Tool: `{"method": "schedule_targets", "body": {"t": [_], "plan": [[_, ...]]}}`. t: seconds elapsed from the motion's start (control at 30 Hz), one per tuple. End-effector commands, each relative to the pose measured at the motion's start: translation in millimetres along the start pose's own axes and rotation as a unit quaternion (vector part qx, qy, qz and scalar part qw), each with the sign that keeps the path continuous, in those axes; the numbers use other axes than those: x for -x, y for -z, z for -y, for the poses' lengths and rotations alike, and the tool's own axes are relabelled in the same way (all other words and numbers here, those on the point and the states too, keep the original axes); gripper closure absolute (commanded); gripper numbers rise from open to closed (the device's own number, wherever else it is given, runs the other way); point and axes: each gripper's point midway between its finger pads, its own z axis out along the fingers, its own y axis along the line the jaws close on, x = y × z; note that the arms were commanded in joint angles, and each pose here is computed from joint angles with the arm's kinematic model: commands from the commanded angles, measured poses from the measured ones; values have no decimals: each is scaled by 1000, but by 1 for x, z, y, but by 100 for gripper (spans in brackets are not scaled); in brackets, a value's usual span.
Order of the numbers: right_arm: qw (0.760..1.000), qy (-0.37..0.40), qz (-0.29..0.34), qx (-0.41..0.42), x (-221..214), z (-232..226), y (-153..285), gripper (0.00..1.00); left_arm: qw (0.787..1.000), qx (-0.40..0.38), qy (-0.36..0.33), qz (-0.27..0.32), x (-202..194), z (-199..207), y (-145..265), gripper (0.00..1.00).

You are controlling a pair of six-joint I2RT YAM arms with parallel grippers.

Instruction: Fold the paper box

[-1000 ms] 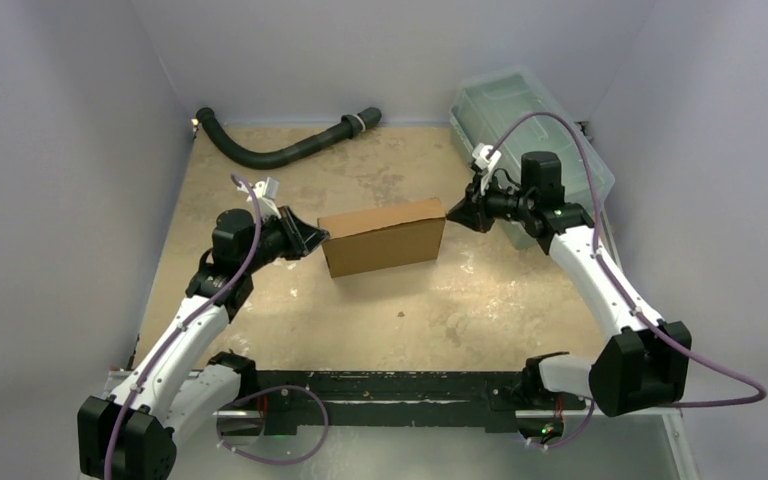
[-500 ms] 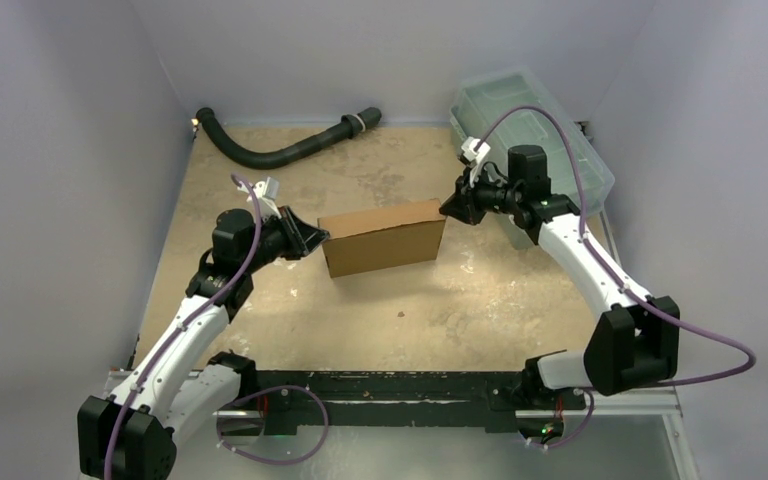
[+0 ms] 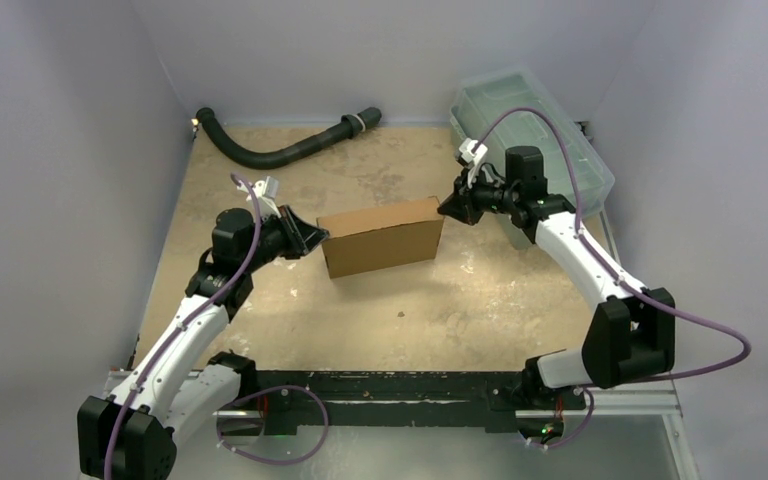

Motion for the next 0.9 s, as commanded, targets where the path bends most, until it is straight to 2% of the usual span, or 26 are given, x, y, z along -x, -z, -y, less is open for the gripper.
{"method": "schedule_targets", "body": {"t": [0.0,0.17,0.37,0.5,0.7,0.87], "plan": [[990,-71,-118,8,-81,-9,-8,90,999,32,6,-35,-16,-16,2,88],[993,-52,-109,11,-69,-7,-7,90,999,25,5,-36,-15,-13,1,86],[998,26,-48,17,1,-7,8,82,999,25,2,-37,-12,-11,2,85],[998,52,-12,39,33,-18,10,81,999,24,2,-36,-12,-11,1,85],[995,75,-26,64,31,-43,-20,80,999,23,3,-38,-13,-11,0,85],[995,66,-65,36,10,-30,-35,81,999,21,3,-36,-12,-10,0,85]]}}
